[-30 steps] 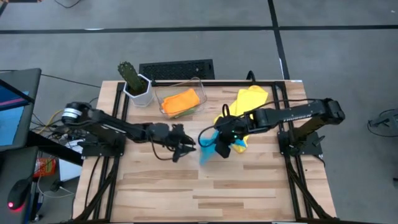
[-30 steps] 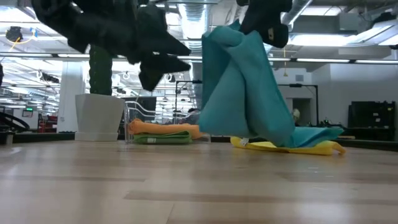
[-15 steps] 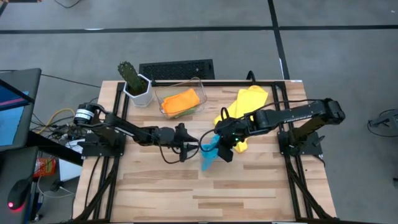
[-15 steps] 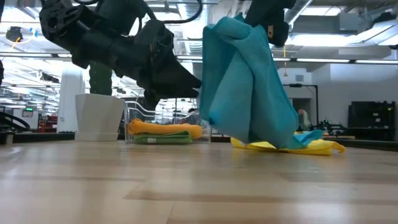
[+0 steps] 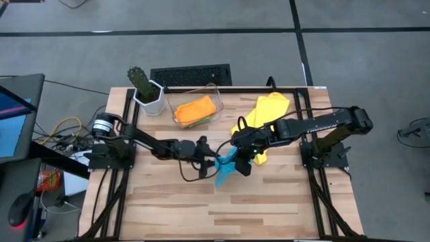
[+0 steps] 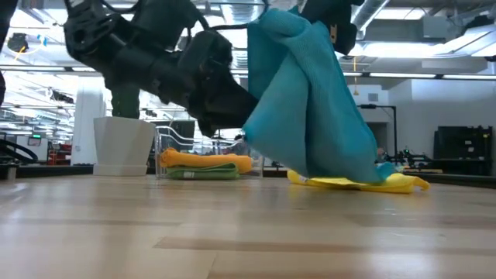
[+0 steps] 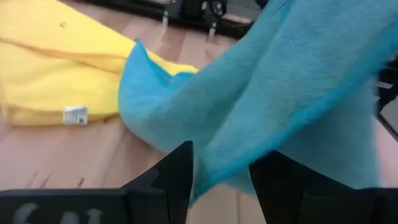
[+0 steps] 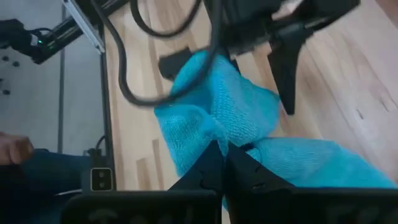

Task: Fold microfiber towels
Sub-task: Fold the blue microfiber cloth

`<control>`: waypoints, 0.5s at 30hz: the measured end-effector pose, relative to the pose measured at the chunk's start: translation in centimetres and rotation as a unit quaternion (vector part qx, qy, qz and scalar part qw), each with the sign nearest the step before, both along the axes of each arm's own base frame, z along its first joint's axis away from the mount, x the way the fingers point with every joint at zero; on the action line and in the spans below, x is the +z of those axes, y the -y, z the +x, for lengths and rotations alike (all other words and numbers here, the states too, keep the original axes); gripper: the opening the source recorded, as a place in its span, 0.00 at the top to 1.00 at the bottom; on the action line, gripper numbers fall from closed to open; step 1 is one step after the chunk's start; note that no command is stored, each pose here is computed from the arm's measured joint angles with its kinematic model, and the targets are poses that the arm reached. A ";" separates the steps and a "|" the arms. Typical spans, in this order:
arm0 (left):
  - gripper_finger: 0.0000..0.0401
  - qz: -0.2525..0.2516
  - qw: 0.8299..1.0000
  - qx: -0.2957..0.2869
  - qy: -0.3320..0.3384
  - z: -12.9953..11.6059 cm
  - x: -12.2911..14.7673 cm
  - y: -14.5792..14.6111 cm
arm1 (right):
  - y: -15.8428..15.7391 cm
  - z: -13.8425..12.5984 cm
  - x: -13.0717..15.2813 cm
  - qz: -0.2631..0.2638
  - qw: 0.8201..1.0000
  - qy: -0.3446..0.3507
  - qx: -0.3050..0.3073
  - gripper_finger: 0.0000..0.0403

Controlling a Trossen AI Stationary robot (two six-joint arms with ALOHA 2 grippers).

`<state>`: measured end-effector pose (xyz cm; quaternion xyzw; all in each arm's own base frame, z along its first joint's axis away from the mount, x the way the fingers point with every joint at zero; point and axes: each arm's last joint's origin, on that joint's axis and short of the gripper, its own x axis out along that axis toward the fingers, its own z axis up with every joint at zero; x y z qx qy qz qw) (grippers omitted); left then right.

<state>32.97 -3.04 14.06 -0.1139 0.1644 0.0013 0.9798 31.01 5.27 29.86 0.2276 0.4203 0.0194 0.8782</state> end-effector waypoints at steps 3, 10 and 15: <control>0.64 -0.004 1.000 0.006 -0.017 0.7 0.0 -0.2 | 0.0 0.0 0.0 0.003 1.000 0.001 0.003 0.95; 0.84 -0.046 0.997 -0.017 -0.067 1.0 -0.2 -0.7 | 0.0 0.0 0.0 0.003 1.000 0.000 0.003 0.93; 0.98 -0.067 0.995 -0.016 -0.076 0.8 0.0 -0.6 | 0.1 0.0 0.0 -0.001 1.000 0.001 0.006 0.87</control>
